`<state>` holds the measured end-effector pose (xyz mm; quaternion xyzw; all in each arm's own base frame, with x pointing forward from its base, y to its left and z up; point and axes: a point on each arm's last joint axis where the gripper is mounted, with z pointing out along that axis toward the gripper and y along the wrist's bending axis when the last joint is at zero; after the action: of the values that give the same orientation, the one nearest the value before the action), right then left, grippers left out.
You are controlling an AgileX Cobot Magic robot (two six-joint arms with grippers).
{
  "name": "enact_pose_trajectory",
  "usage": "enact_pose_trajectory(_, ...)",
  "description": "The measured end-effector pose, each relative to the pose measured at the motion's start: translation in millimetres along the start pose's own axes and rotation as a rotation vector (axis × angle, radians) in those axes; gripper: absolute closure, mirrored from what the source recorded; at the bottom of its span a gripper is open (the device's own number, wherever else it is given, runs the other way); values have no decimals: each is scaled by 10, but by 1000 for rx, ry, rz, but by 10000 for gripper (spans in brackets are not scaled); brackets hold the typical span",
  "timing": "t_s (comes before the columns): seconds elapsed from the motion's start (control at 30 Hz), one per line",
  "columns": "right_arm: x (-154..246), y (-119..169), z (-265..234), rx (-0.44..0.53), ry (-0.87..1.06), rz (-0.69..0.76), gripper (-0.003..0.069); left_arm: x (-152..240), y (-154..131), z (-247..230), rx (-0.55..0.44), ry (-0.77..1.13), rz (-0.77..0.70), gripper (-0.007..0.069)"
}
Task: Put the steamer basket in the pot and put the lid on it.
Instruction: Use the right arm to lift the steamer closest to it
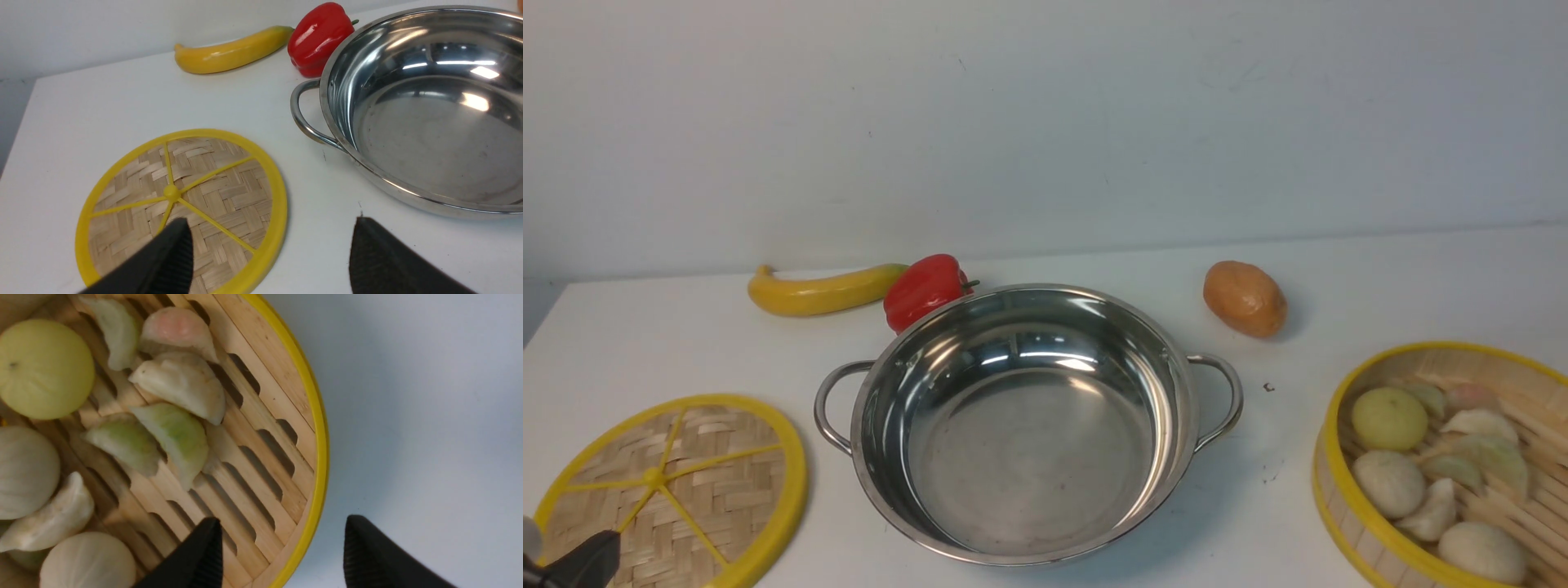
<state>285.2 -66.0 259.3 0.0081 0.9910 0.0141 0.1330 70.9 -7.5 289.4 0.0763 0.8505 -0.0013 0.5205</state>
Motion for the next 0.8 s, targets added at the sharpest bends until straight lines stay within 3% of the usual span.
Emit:
enact_pose_trajectory(0.2, -70, -64, 230, 21, 31, -12, 249, -8, -5, 0, 5, -9, -9, 152)
enact_pose_trajectory(0.8, -132, -145, 712, 23, 115, -27, 263, -9, -6, 0, 7, -9, -11, 152)
